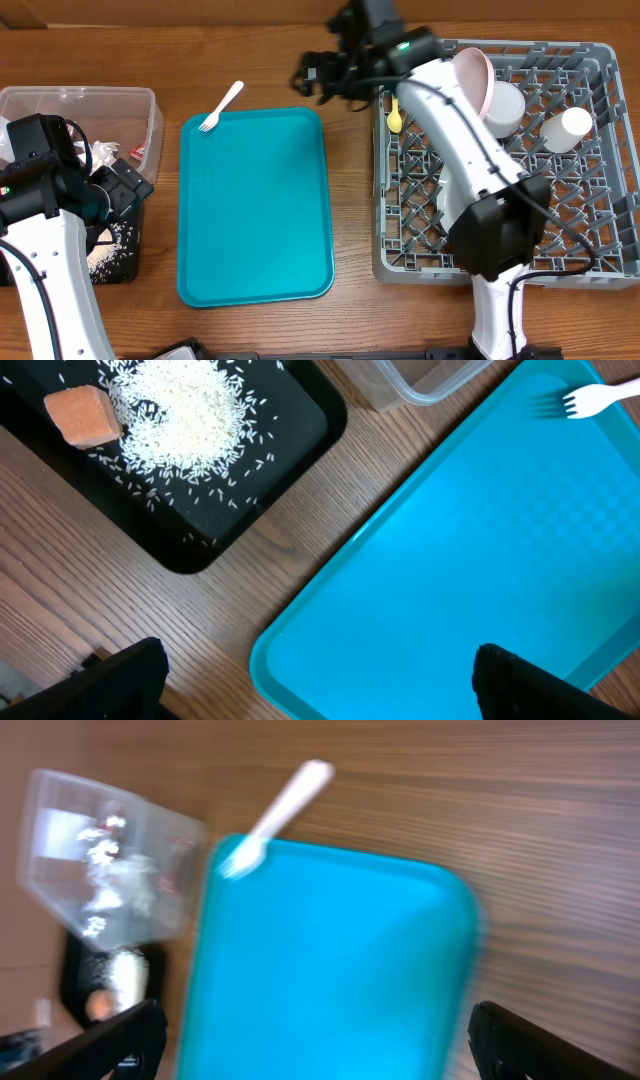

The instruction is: Sort waste into correct bins and load items into the dishwasher rack

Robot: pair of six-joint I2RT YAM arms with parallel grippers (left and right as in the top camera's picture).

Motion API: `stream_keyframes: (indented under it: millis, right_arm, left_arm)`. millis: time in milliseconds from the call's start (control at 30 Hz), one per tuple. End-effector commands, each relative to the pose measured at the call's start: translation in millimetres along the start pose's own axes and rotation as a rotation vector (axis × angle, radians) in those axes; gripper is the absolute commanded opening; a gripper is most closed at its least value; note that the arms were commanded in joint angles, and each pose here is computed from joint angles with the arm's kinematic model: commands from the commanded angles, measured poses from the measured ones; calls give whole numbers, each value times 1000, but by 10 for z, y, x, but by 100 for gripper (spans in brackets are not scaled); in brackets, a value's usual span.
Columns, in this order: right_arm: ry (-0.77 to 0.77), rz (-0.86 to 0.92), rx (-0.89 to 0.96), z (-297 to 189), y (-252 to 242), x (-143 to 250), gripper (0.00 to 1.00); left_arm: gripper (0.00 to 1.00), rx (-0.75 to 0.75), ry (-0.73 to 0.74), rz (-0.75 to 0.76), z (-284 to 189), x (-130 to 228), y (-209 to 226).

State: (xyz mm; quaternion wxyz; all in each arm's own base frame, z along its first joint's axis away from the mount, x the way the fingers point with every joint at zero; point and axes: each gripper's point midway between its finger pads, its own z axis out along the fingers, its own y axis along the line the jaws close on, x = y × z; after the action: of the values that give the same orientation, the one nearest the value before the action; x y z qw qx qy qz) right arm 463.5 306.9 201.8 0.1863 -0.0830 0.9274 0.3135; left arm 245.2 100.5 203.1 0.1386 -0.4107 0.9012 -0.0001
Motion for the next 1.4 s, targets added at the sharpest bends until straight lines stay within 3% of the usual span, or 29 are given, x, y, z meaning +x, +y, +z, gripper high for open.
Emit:
stream_keyframes:
  millis: [0, 200, 667, 967, 1367]
  right_arm:
    - [-9, 78, -54, 161, 443, 100, 100]
    - [-39, 129, -38, 646, 836, 296, 100]
    - [54, 270, -129, 1662, 873, 649, 100]
    - [55, 367, -302, 2012, 1037, 599, 99]
    - [10, 357, -264, 2253, 912, 645, 99]
  left_arm:
    - [100, -13, -7, -19, 3, -14, 34]
    - [100, -13, -7, -19, 3, -14, 34]
    - [100, -13, -6, -19, 4, -14, 34]
    - [100, -13, -7, -19, 3, -14, 34]
    - [100, -13, -7, -19, 3, -15, 34]
